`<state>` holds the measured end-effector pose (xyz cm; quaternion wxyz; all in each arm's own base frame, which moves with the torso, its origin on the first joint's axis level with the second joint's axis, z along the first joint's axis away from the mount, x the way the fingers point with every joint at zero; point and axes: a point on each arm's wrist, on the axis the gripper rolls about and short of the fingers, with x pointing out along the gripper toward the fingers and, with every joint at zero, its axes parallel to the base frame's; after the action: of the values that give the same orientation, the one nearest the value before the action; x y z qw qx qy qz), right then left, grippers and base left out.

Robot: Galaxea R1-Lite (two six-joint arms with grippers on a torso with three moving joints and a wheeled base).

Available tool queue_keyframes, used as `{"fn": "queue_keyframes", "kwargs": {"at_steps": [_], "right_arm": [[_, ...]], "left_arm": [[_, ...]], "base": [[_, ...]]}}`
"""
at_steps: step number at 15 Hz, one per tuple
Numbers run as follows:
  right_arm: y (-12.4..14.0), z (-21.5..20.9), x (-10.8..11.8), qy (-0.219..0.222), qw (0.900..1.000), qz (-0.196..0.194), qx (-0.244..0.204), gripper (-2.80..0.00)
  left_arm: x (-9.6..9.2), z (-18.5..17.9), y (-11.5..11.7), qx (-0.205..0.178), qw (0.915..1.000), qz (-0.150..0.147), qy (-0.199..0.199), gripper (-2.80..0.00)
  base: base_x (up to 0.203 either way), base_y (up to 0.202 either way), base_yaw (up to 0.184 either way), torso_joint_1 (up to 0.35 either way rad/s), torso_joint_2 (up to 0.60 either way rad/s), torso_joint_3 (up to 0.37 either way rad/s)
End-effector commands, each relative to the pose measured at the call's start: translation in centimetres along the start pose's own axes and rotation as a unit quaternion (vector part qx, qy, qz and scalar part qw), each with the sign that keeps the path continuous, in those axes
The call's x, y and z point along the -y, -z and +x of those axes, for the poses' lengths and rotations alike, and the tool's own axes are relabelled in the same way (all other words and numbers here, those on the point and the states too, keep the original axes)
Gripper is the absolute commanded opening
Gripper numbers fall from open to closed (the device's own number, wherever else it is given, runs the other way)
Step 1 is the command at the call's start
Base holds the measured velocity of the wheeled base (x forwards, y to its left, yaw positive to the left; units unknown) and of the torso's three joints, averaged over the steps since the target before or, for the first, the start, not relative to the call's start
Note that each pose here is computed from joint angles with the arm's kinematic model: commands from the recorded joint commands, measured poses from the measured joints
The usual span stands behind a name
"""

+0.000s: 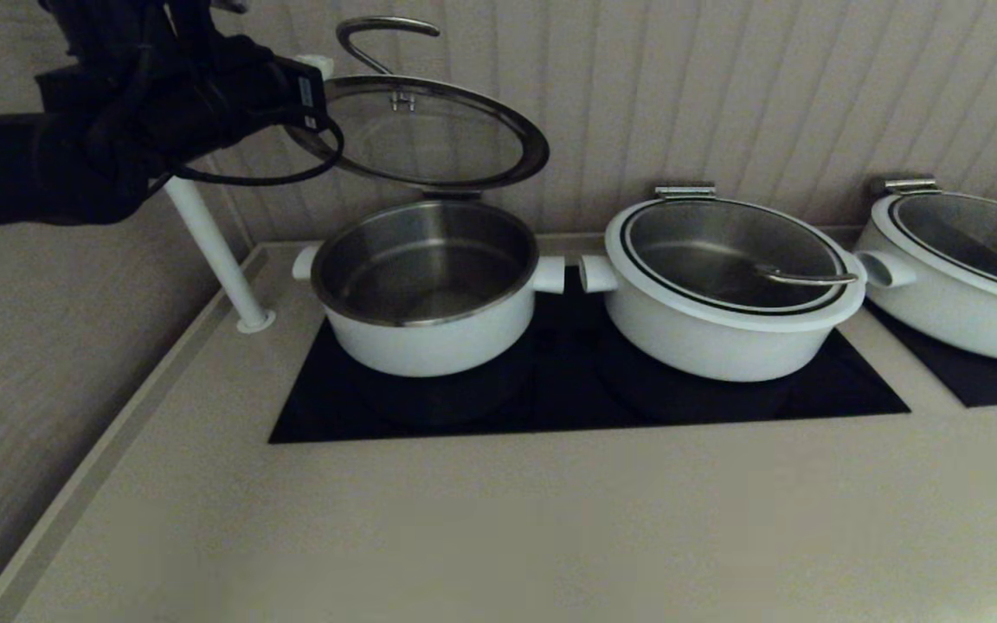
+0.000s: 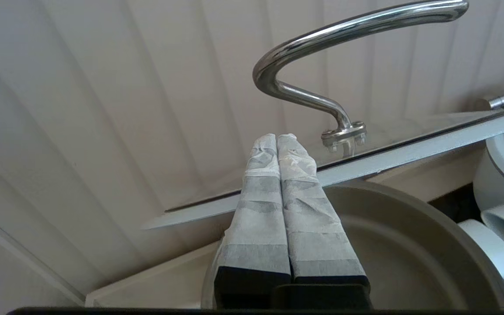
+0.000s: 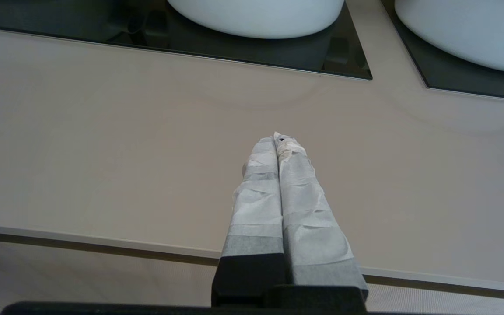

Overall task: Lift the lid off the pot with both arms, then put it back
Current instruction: Close the pot lid

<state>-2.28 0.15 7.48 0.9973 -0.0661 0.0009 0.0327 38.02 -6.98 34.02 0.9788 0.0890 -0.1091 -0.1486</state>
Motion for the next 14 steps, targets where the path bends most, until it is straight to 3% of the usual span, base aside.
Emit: {"fn": "queue_keyframes", "kwargs": {"at_steps": [1,14], "right_arm": [[0.0,0.0,0.0,-0.001,1.000,0.000,-0.001,-2.80],[0.0,0.0,0.0,-0.001,1.000,0.000,-0.001,-2.80]], "left_arm": [[0.1,-0.4,0.0,-0.002,1.0000,0.000,0.001,-2.80],[0.8,-3.1,1.8,-0.054,0.9984,-0.009,0.010,-2.80]], "base": [[0.000,0.000,0.000,0.000,0.00,0.000],[0.000,0.000,0.000,0.000,0.00,0.000]]}}
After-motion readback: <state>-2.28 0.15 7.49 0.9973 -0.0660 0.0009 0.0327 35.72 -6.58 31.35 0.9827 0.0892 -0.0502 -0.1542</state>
